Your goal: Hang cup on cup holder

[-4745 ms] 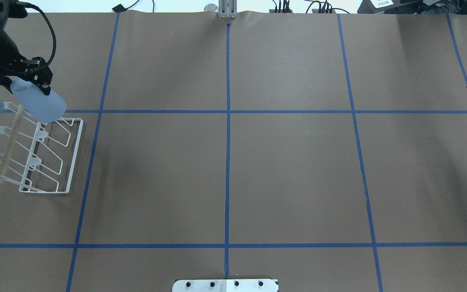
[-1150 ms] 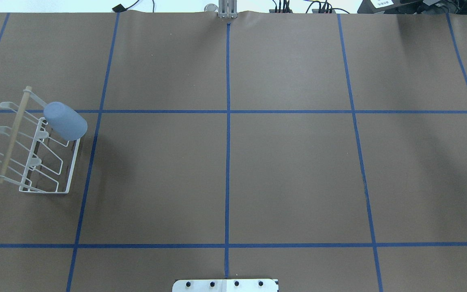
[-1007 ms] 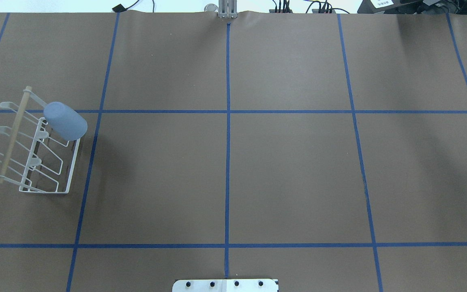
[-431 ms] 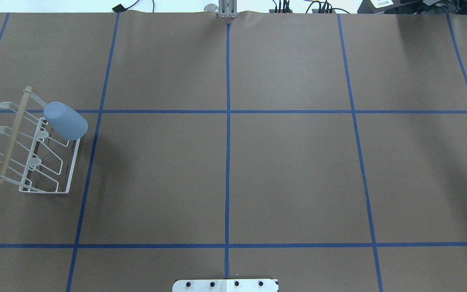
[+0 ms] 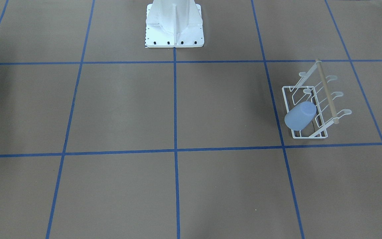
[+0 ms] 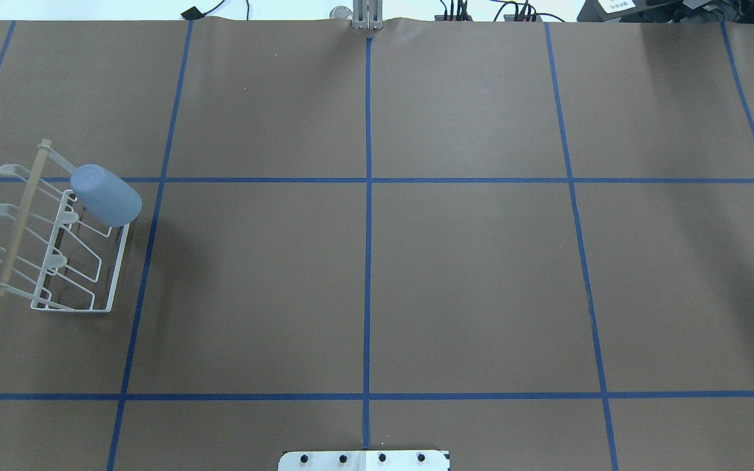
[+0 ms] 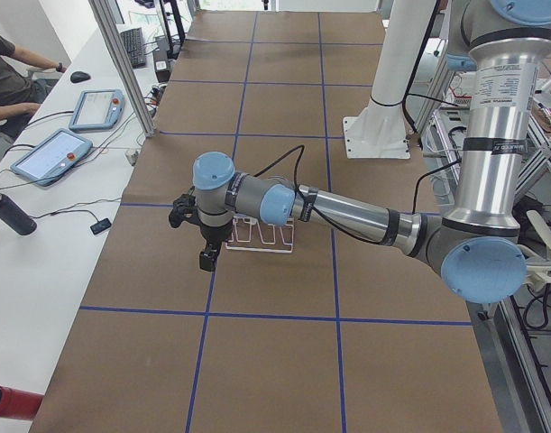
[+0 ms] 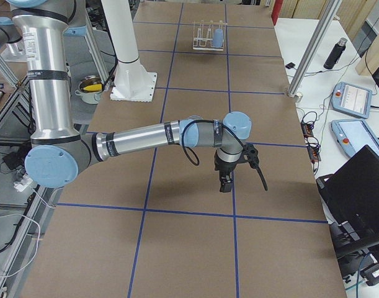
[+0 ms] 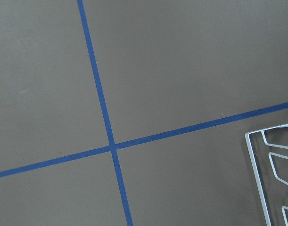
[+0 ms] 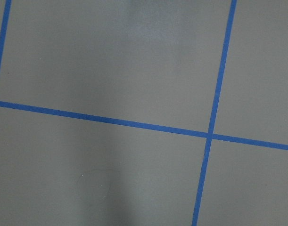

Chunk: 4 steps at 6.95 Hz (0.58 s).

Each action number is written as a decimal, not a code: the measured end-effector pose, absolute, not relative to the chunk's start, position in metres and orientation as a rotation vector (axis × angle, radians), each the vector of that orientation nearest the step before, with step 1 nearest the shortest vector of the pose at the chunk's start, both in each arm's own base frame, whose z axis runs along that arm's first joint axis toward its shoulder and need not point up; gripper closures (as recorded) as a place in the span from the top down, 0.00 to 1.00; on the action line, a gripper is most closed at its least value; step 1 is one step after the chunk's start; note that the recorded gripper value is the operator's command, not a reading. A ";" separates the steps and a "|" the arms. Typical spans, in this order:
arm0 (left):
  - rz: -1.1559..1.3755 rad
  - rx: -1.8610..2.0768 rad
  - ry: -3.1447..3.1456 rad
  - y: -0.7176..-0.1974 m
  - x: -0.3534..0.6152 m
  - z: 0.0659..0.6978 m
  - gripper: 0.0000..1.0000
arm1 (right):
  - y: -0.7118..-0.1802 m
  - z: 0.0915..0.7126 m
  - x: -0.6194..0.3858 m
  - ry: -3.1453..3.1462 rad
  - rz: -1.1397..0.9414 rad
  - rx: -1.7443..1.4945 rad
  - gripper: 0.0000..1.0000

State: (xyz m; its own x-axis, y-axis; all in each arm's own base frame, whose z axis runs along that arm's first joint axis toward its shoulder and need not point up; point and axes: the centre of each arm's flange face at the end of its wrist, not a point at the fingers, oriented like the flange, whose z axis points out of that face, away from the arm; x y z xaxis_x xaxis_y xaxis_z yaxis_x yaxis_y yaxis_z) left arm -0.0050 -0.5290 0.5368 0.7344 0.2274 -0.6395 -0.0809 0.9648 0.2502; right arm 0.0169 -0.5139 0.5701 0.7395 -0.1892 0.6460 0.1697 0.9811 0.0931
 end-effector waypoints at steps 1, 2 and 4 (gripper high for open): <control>0.170 0.212 0.728 -0.529 -0.005 0.536 0.98 | -0.511 0.574 0.016 -0.715 -0.197 0.024 1.00; 0.171 0.215 0.729 -0.529 -0.005 0.536 0.98 | -0.508 0.582 0.015 -0.719 -0.197 0.020 1.00; 0.177 0.227 0.731 -0.530 -0.005 0.532 0.98 | -0.506 0.589 0.013 -0.724 -0.206 0.040 1.00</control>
State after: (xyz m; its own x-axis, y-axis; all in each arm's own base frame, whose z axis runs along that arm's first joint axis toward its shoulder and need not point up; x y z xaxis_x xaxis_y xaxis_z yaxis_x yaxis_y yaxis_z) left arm -0.0046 -0.5296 0.5321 0.7315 0.2384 -0.6388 -0.0807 0.9606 0.2661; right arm 0.0134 -0.5061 0.5886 0.7297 -0.2005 0.6537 0.1730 0.9791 0.1072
